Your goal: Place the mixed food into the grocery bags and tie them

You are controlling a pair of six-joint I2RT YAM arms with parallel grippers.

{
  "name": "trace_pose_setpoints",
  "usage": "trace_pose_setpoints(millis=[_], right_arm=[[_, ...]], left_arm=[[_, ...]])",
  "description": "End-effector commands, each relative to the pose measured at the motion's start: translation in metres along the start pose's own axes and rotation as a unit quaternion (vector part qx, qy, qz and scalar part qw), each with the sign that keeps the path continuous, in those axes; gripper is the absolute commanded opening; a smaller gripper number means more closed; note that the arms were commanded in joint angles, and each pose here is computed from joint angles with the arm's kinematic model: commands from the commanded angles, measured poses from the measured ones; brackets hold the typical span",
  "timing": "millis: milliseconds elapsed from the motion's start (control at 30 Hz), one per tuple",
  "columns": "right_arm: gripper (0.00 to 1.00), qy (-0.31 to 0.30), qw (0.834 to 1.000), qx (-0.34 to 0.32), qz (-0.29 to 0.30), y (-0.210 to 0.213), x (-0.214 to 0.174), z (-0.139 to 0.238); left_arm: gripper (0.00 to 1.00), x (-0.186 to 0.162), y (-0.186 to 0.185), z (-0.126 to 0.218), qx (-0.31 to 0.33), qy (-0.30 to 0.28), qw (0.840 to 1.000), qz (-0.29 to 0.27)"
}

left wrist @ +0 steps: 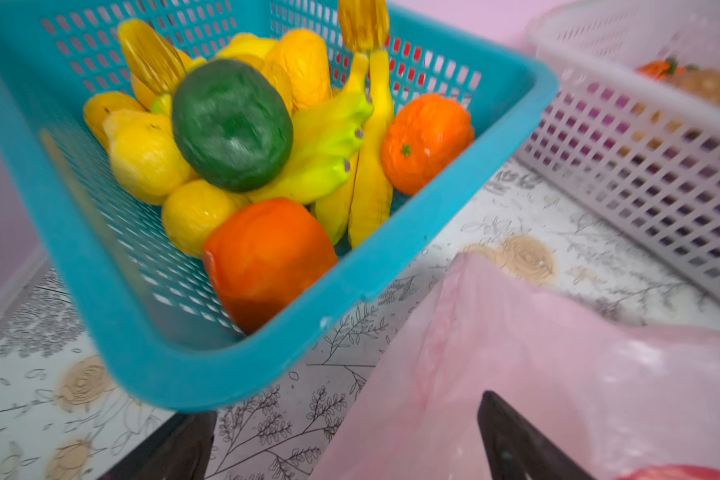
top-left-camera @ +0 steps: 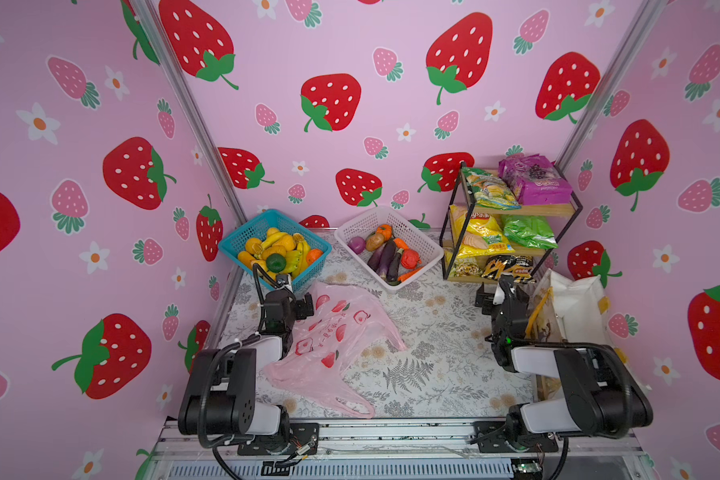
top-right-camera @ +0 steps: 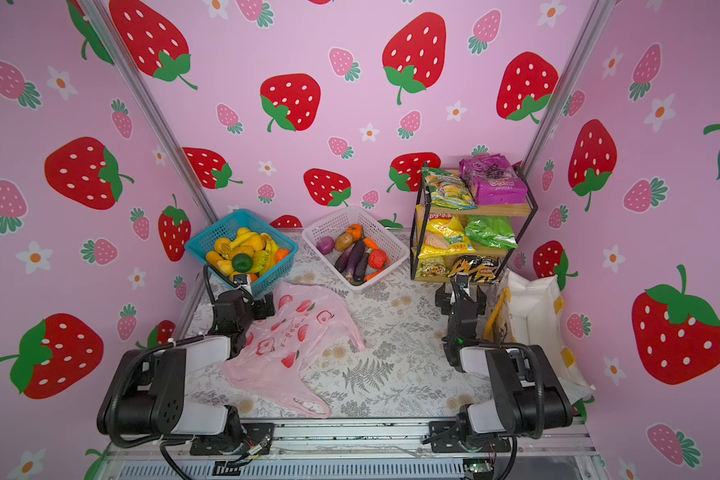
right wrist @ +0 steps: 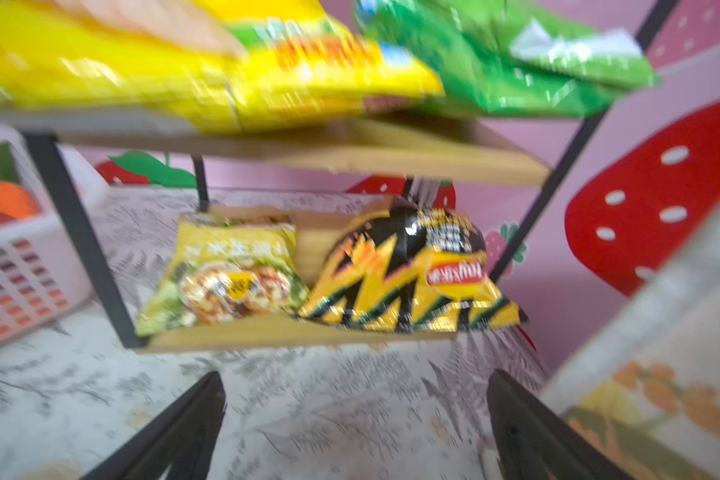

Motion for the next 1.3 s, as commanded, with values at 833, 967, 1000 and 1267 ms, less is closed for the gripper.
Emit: trace_pose_setpoints(millis=[833, 967, 1000, 1267], right_arm=[[0.98, 0.316, 0.931, -0.184, -0.013, -0.114, 0.03, 0.051], [0.78, 0.333, 0.927, -0.174, -0.012, -0.111, 0.022, 0.044], [0.7, 0.336, 0.926, -0.172, -0.011, -0.11, 0.02, 0.044], [0.11, 0.355, 0.932, -0.072, -0.036, -0.09, 0.023, 0.048]], left_arm=[[0.95, 0.051, -0.18, 0.152, -0.356, 0.148, 0.916, 0.114], [0.95, 0.048, -0.176, 0.158, -0.355, 0.144, 0.917, 0.11], [0.95, 0.047, -0.174, 0.16, -0.354, 0.143, 0.918, 0.11], [0.95, 0.044, -0.161, 0.168, -0.341, 0.125, 0.923, 0.124]])
Point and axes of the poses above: each gripper's point midway between its finger pads, its own z axis back along the fingers, its own y axis along the line the jaws close on, x = y × z, the point moved 6 cm from there along z, back along the fingers, and after that the axes turned 6 degrees about z, right-handed, at the moved point
